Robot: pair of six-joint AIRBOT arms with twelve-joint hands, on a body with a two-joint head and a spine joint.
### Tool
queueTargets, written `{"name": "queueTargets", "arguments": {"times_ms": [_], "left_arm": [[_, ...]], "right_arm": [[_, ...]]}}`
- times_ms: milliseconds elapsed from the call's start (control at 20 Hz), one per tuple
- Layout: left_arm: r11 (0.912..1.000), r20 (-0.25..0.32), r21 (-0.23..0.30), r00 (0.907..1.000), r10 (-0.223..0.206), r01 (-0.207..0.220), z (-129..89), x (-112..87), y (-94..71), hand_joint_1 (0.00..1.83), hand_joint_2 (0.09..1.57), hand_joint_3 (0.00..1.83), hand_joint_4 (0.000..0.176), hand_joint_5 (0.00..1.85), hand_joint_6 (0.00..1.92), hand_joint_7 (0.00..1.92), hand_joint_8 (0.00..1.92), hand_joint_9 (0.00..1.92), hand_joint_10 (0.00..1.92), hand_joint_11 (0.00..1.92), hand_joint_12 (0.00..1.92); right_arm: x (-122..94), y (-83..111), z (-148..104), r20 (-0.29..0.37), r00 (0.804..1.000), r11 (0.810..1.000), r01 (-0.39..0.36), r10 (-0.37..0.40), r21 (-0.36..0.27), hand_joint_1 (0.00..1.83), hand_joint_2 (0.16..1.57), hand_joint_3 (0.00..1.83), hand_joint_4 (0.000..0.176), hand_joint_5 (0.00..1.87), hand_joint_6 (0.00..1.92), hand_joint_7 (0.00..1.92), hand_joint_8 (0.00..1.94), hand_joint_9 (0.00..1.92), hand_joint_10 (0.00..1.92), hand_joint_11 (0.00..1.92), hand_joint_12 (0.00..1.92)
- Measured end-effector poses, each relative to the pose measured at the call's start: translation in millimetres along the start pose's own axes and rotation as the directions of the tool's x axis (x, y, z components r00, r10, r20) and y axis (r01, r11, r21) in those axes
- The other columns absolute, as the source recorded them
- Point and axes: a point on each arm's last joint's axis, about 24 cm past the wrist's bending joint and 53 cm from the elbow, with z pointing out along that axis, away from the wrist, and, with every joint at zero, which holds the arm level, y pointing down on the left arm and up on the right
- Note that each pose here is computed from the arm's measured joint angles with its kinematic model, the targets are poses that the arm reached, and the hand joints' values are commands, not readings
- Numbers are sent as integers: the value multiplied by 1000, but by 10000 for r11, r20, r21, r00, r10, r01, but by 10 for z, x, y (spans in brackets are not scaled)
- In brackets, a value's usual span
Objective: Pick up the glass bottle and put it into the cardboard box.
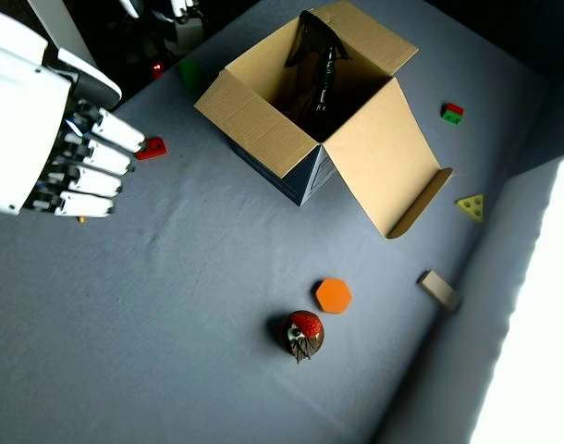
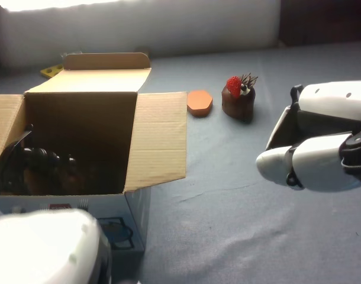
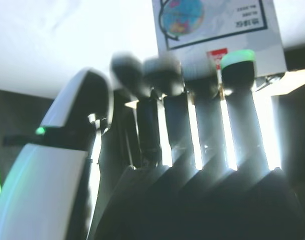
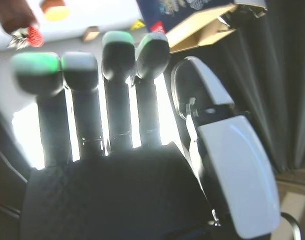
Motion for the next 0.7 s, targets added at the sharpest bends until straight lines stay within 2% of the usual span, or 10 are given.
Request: {"name": "queueTargets", "arguments": {"times_ms": [50, 100, 150, 200, 250, 300, 350, 450, 550, 700], "left_arm": [[9996, 247, 235, 9996, 124, -130, -3, -90, -91, 689, 1376, 20, 0, 1114, 1921, 1242, 1896, 1245, 1921, 1189, 1921], [9989, 477, 454, 9988, 133, -155, -11, -158, -166, 689, 1376, 20, 0, 1114, 1921, 1242, 1896, 1245, 1921, 1189, 1921], [9976, 617, 684, 9981, 30, -73, -12, -198, -244, 611, 1407, 26, 0, 1140, 1921, 1259, 1916, 1258, 1921, 1198, 1921], [9966, 660, 815, 9978, 40, -94, -9, -201, -288, 545, 1449, 0, 0, 1184, 1921, 1281, 1920, 1274, 1921, 1196, 1921], [9965, 614, 823, 9981, 60, -111, 3, -178, -295, 491, 1472, 0, 139, 1213, 1921, 1291, 1921, 1290, 1921, 1202, 1921], [9968, 598, 801, 9982, -71, 23, 20, -160, -277, 452, 1486, 3, 169, 1229, 1921, 1303, 1921, 1303, 1921, 1203, 1921], [9963, 632, 855, 9979, -106, 52, 34, -159, -285, 391, 1512, 12, 176, 1232, 1921, 1314, 1921, 1318, 1921, 1210, 1921], [9934, 758, 1151, 9971, -56, -32, 56, -193, -367, 415, 1508, 7, 176, 1233, 1921, 1323, 1921, 1317, 1921, 1217, 1921], [9877, 908, 1560, 9959, -3, -140, 72, -227, -475, 467, 1498, 0, 176, 1235, 1921, 1323, 1921, 1321, 1921, 1234, 1921], [9871, 785, 1595, 9969, 17, -143, 96, -206, -495, 463, 1499, 0, 176, 1241, 1921, 1324, 1921, 1321, 1921, 1250, 1921]], "right_arm": [[20, -10, 0, -51, 9992, 9992, -404, 404, 13, 488, 1568, 37, 142, 1256, 1920, 1377, 1939, 1443, 1921, 1477, 1921], [25, -12, 0, -63, 9980, 9980, -630, 630, 26, 488, 1568, 37, 142, 1256, 1920, 1377, 1939, 1443, 1921, 1477, 1921], [38, -14, 3, -104, 9972, 9973, -736, 736, -15, 485, 1567, 40, 169, 1303, 1921, 1416, 1941, 1476, 1921, 1508, 1921], [49, -5, 5, -144, 9972, 9973, -729, 728, -78, 478, 1568, 41, 175, 1338, 1921, 1446, 1941, 1504, 1921, 1533, 1921], [79, -24, 11, -223, 9969, 9972, -750, 748, -48, 468, 1570, 42, 176, 1351, 1921, 1458, 1941, 1515, 1921, 1544, 1921], [103, -21, 9, -266, 9971, 9974, -717, 716, -38, 445, 1571, 56, 176, 1357, 1921, 1465, 1941, 1524, 1921, 1555, 1921], [113, -5, 5, -269, 9975, 9978, -652, 649, -94, 438, 1571, 61, 176, 1357, 1921, 1467, 1941, 1527, 1921, 1560, 1921], [91, 68, 1, -160, 9993, 9986, -349, 342, -397, 437, 1571, 61, 176, 1357, 1921, 1467, 1941, 1527, 1921, 1560, 1921], [20, 165, -14, 256, 9996, 9969, 156, -136, -773, 436, 1571, 64, 176, 1357, 1921, 1465, 1941, 1526, 1921, 1561, 1921], [8, 208, -41, 485, 9978, 9950, 497, -456, -864, 436, 1571, 68, 176, 1357, 1921, 1465, 1941, 1528, 1921, 1565, 1921]]}}
